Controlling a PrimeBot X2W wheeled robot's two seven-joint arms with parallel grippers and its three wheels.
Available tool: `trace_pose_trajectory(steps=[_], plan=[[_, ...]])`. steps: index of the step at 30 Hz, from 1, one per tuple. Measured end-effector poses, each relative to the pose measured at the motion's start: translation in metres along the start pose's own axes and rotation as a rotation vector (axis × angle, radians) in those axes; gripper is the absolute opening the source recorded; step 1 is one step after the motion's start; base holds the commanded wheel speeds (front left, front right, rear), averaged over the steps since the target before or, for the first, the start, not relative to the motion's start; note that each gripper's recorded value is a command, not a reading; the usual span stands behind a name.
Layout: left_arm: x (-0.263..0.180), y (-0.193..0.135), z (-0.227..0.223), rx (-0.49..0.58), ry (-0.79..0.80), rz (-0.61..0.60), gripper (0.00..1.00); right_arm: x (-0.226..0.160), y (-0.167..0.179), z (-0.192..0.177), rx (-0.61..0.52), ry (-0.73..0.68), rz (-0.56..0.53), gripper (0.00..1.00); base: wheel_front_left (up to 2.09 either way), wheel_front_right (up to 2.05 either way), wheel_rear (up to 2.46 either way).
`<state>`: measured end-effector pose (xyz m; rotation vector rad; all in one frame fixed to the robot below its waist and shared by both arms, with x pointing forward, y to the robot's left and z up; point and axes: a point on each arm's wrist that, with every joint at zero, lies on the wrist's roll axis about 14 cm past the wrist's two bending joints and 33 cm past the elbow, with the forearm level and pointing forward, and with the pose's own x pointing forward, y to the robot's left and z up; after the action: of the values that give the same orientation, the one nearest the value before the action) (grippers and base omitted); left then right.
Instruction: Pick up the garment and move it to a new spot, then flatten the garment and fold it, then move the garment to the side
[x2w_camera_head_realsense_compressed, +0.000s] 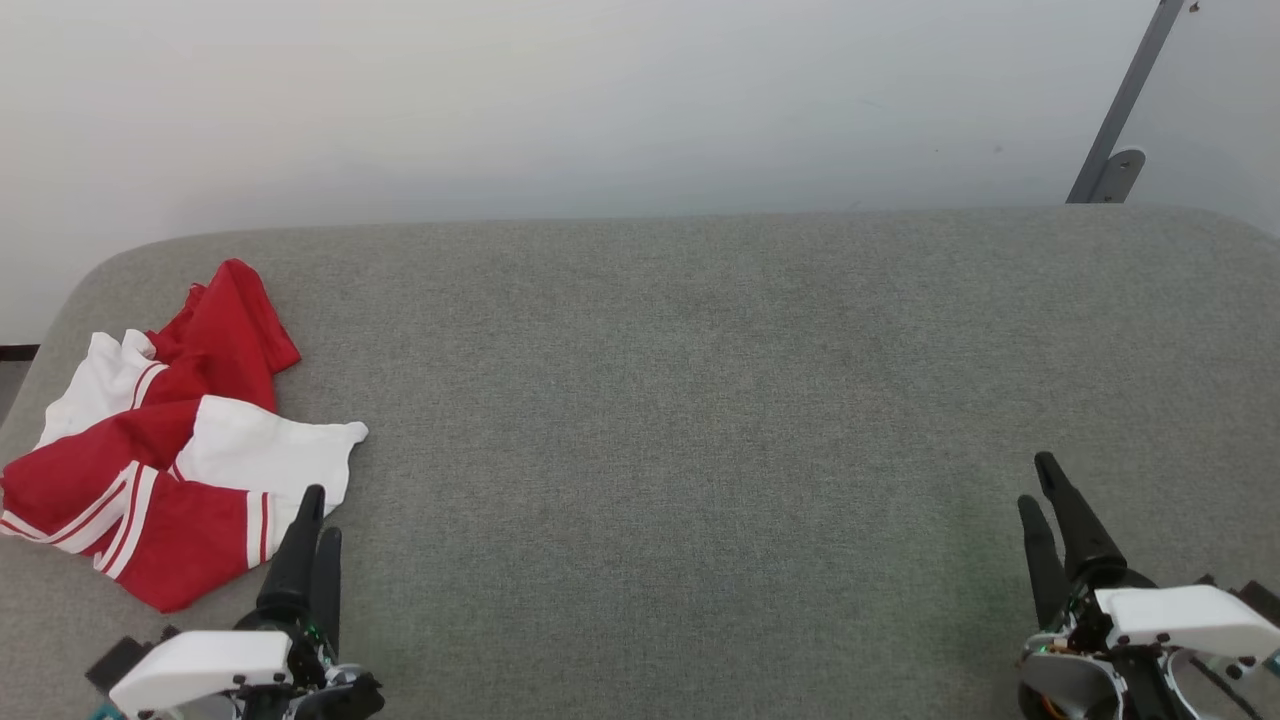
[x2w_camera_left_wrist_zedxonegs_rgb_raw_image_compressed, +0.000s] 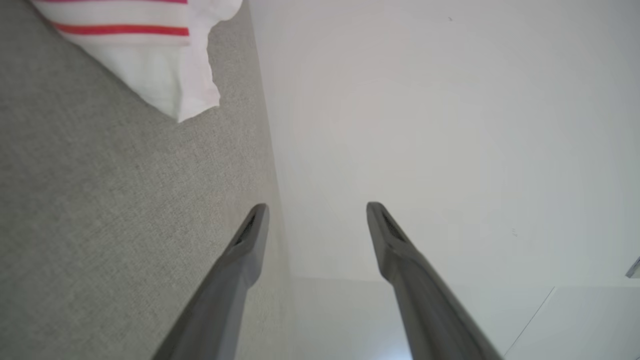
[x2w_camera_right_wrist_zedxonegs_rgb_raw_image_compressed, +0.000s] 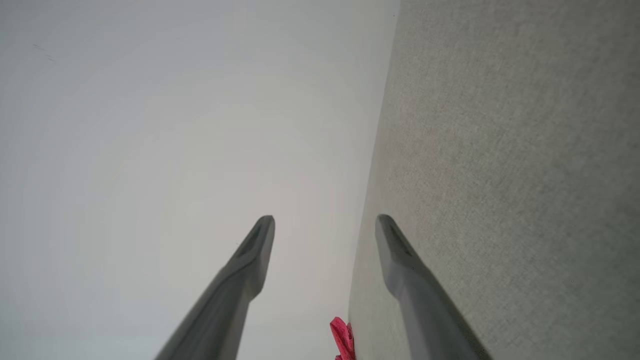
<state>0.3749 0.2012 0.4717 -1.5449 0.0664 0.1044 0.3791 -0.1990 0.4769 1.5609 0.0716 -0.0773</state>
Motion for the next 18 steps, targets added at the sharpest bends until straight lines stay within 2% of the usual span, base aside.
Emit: trace_pose_trajectory(steps=[18], plan=[[0.012, -0.016, 0.012, 0.37, -0.046, -0.029, 1.0, 0.017, 0.017, 0.001, -0.293, 0.011, 0.033, 1.0, 0.0, 0.0, 0.0]])
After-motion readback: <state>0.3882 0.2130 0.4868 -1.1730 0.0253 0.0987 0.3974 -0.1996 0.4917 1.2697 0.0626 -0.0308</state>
